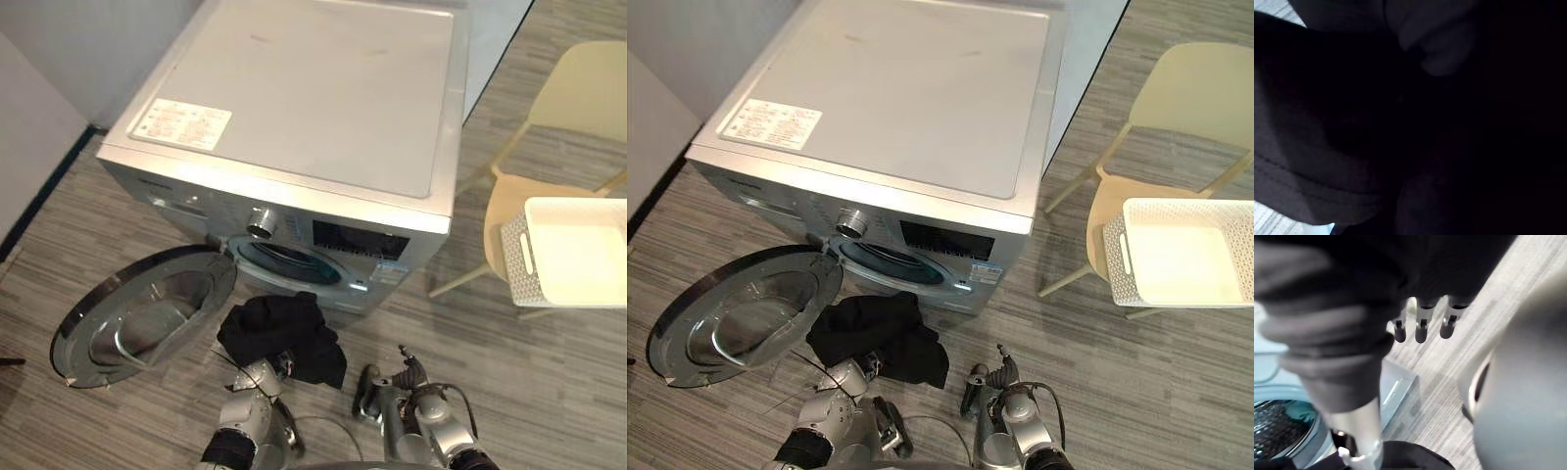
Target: Pick up the laundry basket with both hands and put the clothes into the washing machine.
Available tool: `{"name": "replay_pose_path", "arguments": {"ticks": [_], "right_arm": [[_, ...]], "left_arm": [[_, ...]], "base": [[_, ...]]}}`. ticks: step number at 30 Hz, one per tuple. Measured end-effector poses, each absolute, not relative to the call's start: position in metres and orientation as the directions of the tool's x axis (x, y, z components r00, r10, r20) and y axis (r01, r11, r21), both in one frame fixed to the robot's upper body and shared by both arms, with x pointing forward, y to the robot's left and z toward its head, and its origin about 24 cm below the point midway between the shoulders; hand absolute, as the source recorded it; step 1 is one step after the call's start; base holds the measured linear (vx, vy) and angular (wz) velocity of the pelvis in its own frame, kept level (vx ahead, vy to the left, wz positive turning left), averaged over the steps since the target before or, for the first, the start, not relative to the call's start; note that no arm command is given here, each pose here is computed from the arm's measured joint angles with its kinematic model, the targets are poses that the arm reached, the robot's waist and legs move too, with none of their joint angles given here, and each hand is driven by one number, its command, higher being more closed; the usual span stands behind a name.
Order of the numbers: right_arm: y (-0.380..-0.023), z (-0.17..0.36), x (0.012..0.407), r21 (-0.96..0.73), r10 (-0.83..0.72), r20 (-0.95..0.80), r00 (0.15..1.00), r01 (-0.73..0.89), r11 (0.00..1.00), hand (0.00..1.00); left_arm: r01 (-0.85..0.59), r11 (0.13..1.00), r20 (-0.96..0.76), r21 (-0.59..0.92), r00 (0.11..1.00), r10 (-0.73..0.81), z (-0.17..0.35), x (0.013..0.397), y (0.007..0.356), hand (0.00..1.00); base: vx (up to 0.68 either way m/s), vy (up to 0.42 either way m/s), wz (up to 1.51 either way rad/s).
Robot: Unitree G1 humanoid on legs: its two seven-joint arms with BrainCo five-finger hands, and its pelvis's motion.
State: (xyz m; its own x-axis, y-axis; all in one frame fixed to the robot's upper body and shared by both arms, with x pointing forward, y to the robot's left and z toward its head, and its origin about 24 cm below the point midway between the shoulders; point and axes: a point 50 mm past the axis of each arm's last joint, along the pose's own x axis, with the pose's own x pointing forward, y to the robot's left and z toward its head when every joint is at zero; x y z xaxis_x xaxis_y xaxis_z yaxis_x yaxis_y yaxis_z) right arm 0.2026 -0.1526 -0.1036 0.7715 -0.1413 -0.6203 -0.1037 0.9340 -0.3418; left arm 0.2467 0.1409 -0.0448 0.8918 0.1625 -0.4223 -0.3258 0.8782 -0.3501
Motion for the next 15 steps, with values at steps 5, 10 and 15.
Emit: {"name": "replay_pose_path", "arguments": {"ticks": [5,10,15], "right_arm": [[-0.156,-0.073,0.228,-0.341,-0.175,-0.484,0.857,0.000,0.940,0.00],[-0.125,-0.038,0.246,-0.173,-0.092,-0.335,0.938,0.035,0.984,0.00],[-0.102,0.005,0.251,0.044,0.054,-0.141,0.989,-0.048,0.998,0.00]], "left_arm": [[-0.377,0.800,-0.295,-0.466,0.919,0.261,-0.002,0.285,0.150,1.00],[-0.275,0.713,-0.012,-0.645,0.936,0.350,0.086,0.331,0.157,1.00],[-0.131,0.739,0.229,-0.660,0.903,0.365,0.170,0.359,0.164,1.00]], "base": [[-0.06,0.105,-0.47],[-0.07,0.051,-0.40],[-0.10,0.009,-0.17]]}}
